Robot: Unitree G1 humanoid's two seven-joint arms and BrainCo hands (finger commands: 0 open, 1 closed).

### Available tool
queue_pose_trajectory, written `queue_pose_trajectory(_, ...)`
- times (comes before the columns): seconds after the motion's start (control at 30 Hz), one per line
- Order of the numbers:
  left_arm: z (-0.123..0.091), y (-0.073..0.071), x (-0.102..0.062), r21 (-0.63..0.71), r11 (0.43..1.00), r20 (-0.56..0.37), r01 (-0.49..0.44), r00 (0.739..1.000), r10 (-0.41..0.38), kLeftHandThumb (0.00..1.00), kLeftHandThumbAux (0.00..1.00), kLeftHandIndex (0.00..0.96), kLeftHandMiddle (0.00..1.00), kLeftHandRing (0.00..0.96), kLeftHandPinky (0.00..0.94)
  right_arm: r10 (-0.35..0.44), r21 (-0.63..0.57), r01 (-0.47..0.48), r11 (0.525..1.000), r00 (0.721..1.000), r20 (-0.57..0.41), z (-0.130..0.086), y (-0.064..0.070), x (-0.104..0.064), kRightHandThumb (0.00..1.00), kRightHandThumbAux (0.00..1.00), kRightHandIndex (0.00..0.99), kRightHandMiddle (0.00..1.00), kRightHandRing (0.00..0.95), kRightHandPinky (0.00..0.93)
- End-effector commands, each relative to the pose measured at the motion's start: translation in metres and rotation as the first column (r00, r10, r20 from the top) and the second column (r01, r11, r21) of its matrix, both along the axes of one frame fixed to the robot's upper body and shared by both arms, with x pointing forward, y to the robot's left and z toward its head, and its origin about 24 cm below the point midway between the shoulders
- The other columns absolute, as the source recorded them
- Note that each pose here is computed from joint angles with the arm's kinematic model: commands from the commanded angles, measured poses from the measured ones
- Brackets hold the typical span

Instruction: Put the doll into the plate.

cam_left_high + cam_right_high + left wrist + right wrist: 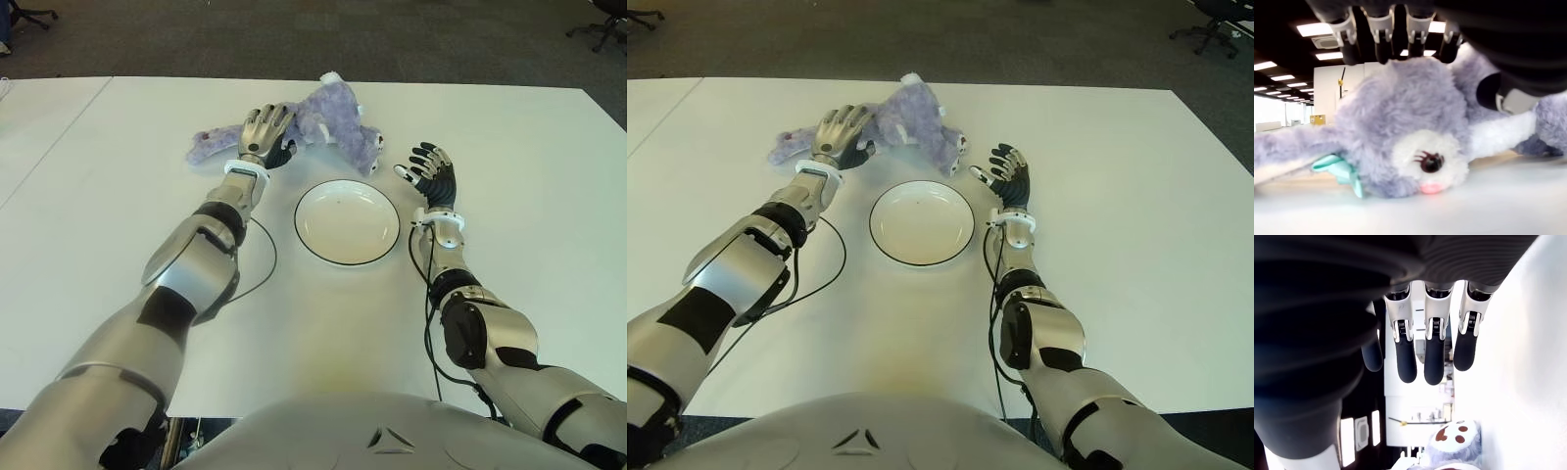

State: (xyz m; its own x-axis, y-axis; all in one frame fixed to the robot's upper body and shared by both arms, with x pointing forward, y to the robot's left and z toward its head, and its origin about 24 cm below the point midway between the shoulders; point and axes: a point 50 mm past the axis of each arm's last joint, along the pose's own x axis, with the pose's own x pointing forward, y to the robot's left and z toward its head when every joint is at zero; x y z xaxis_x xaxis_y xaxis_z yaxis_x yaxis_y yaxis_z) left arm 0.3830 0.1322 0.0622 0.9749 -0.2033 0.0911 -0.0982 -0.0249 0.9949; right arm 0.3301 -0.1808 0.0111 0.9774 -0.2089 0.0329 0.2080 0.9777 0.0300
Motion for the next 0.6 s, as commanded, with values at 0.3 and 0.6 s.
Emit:
queue_pose_trajectory(0.3, -0.0036, -0.0164, 0.0011, 0.071, 0.997, -0.088, 0.022, 0.996, -0.016, 0.756, 0.325, 0.024, 0.0, 0.0, 0.151, -0.024, 0.127, 0.113, 0.985, 0.835, -0.549, -0.119, 0.006, -0.1062, 0.0, 0.85, 0.223, 0.28, 0.276, 0.282)
queue_pose_trajectory(0.6, -0.0029, -0.019, 0.0018, -0.014, 1.0, -0.108, -0.011, 0.994, 0.01, 0.985, 0.391, 0.103, 0.0, 0.201, 0.439, -0.036, 0.121, 0.123, 0.985, 0.832, -0.553, -0.1202, 0.0077, -0.1084, 0.0, 0.847, 0.237, 0.3, 0.307, 0.322)
